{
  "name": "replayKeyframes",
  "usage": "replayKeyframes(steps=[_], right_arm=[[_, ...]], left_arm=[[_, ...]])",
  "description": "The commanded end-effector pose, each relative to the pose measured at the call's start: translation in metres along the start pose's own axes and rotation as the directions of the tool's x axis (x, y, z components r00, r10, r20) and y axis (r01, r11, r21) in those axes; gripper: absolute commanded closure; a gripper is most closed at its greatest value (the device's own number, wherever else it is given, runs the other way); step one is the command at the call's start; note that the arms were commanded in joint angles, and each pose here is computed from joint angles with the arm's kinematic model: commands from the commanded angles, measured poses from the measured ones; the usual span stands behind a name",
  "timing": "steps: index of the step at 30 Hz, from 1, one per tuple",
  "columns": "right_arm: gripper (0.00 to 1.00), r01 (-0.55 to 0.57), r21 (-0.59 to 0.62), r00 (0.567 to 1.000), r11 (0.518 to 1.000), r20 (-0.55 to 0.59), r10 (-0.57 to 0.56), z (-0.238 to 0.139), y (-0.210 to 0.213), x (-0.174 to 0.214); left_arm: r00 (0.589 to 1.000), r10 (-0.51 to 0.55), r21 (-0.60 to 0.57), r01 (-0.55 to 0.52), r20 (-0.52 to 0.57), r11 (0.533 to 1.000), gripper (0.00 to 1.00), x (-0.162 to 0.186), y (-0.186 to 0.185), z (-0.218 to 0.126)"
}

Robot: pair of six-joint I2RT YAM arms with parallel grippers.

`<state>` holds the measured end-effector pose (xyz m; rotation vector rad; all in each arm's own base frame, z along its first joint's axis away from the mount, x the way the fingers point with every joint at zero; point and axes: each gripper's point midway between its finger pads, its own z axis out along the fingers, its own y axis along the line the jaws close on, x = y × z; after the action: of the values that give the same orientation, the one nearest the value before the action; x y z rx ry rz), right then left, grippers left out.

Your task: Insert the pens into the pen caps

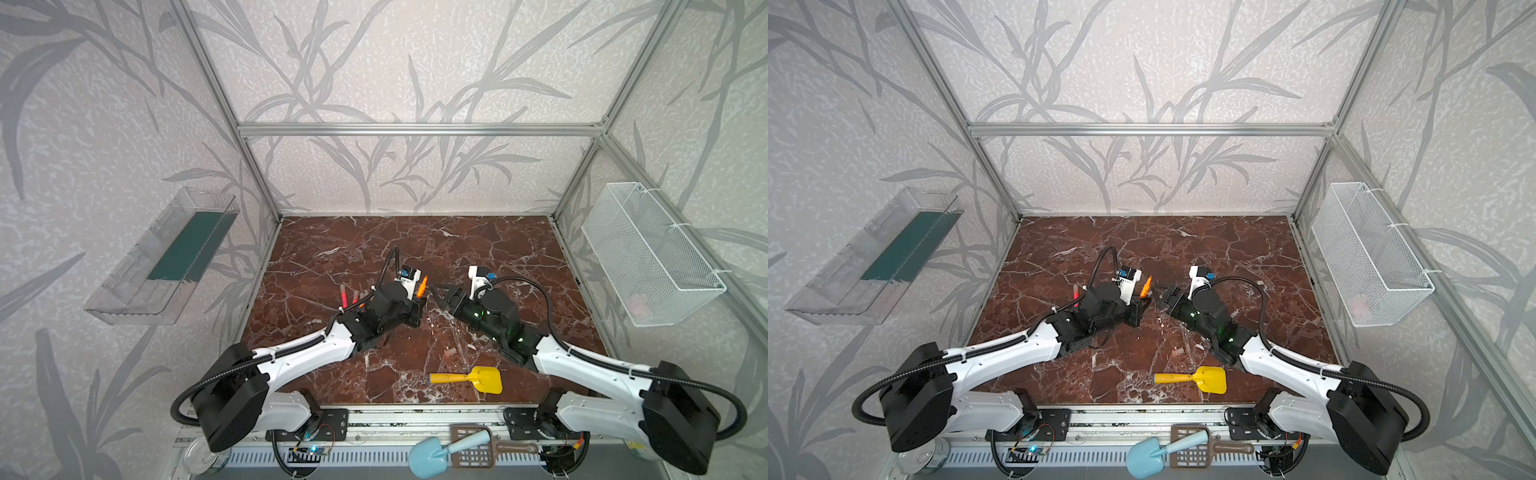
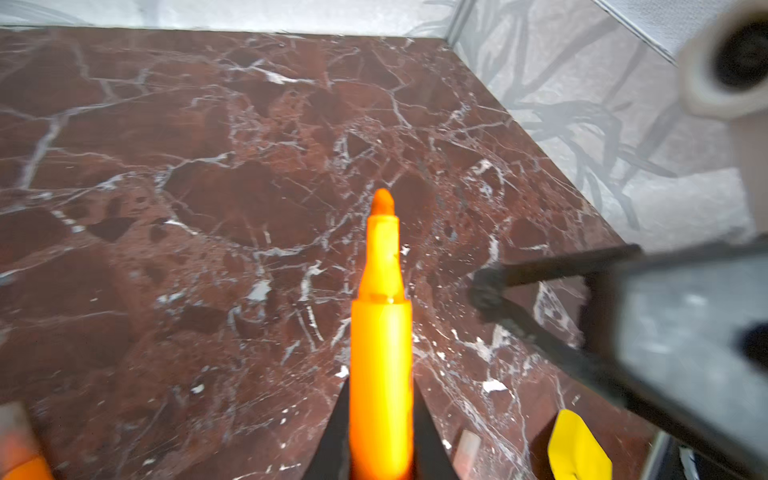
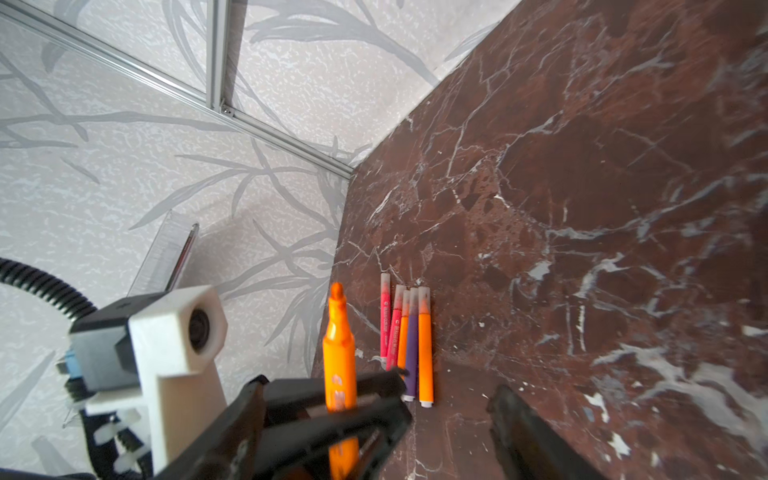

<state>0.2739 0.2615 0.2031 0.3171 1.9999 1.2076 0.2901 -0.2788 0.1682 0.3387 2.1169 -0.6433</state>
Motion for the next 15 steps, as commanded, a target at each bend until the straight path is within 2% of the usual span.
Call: replayKeyframes(steps=[1,5,15], right_arm=[[0.14,0.103,0.155,0.994,0.983,-0.043,-0.097,-0.018,-0.025,0.004],[0.14,0.14,0.236,0.987,0.962,-0.112,-0.116,-0.031,-0.048,0.019],[0.14,0.177,0.317,0.946,0.932,-0.317,-0.072,-0.027,-0.093,0.102]], left_arm=[[0.995,-0.08,-0.205,0.091,0.061,0.975,1.0,-0.008,0.047,-0.012],[0.986,-0.138,-0.256,0.157,0.091,0.954,1.0,-0.006,0.069,-0.018],[0.984,-0.139,-0.276,0.165,0.109,0.947,1.0,-0.008,0.074,-0.022]])
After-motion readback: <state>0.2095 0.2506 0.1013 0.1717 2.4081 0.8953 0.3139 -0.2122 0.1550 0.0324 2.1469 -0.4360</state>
